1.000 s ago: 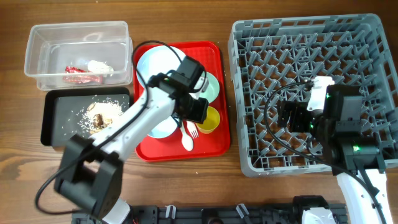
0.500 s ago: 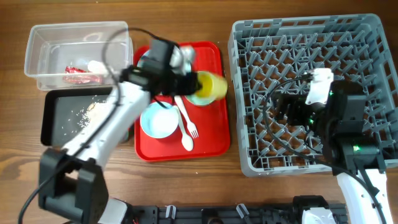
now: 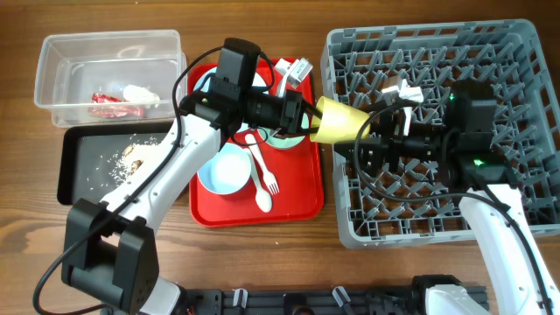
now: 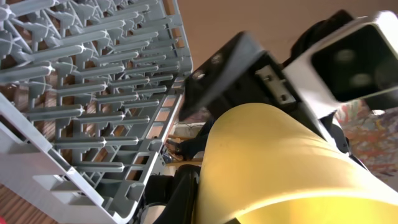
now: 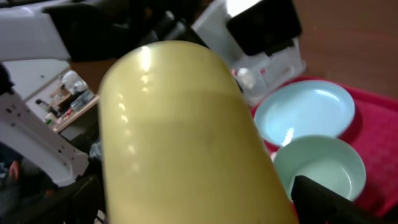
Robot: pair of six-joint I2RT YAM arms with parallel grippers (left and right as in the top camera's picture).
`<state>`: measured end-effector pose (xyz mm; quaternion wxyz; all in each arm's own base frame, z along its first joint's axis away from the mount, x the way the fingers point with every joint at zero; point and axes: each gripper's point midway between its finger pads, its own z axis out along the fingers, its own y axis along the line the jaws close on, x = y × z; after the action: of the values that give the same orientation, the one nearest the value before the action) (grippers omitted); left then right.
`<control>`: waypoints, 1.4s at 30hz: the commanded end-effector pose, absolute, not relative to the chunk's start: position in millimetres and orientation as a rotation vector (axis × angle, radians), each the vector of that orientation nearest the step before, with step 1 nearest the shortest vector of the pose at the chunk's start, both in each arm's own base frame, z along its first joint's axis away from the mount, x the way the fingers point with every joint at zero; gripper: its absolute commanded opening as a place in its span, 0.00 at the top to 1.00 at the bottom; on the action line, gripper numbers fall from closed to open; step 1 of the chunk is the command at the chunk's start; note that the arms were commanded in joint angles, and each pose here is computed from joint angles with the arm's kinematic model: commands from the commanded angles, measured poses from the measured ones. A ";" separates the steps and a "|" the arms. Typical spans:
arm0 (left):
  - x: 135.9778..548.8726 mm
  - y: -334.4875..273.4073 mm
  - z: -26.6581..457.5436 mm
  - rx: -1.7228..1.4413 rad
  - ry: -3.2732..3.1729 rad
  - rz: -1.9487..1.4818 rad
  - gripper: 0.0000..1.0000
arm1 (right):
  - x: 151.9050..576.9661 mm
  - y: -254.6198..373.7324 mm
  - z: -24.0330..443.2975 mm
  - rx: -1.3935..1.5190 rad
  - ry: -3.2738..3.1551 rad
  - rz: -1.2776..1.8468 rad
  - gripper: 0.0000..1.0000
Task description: Sort waste into correct bins and load items into the dishwasher rack
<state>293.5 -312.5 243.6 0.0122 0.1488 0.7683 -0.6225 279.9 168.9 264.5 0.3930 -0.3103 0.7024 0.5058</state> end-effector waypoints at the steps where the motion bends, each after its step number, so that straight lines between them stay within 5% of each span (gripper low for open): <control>1: 291.1 -313.6 245.1 0.478 2.392 -1.980 0.96 | 266.6 174.1 289.0 -0.878 1.655 1.381 0.06; 15: 293.0 -312.0 245.1 0.494 2.375 -1.969 0.96 | 281.3 170.8 283.3 -0.819 1.710 1.298 0.41; 16: 299.5 -308.4 242.7 0.482 2.368 -1.932 0.86 | 286.7 168.9 280.1 -0.778 1.747 1.279 0.42; 19: 336.3 -283.7 222.3 0.348 2.393 -1.696 0.57 | 305.5 158.1 260.0 -0.660 1.876 1.145 0.43; 21: 360.2 -256.8 200.9 0.213 2.455 -1.496 0.51 | 316.1 147.8 244.1 -0.577 1.969 1.045 0.44; 25: 381.5 -180.6 177.2 -0.020 2.556 -1.125 0.46 | 323.6 112.4 218.7 -0.380 2.180 0.759 0.46; 32: 342.2 -60.3 169.7 -0.280 2.702 -0.228 0.37 | 287.7 39.1 234.0 0.018 2.528 0.296 0.46; 37: 336.4 -52.8 174.0 -0.292 2.698 -0.177 0.35 | 252.7 -13.9 204.8 0.442 2.711 0.036 0.46; 42: 336.4 -53.0 174.0 -0.291 2.698 -0.177 0.34 | 260.3 -19.0 169.9 0.429 2.872 0.118 0.45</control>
<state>335.2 -58.3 169.2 0.1993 -0.1080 0.9711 -0.0740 253.2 -20.6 177.8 0.1355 0.1639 0.9766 0.0324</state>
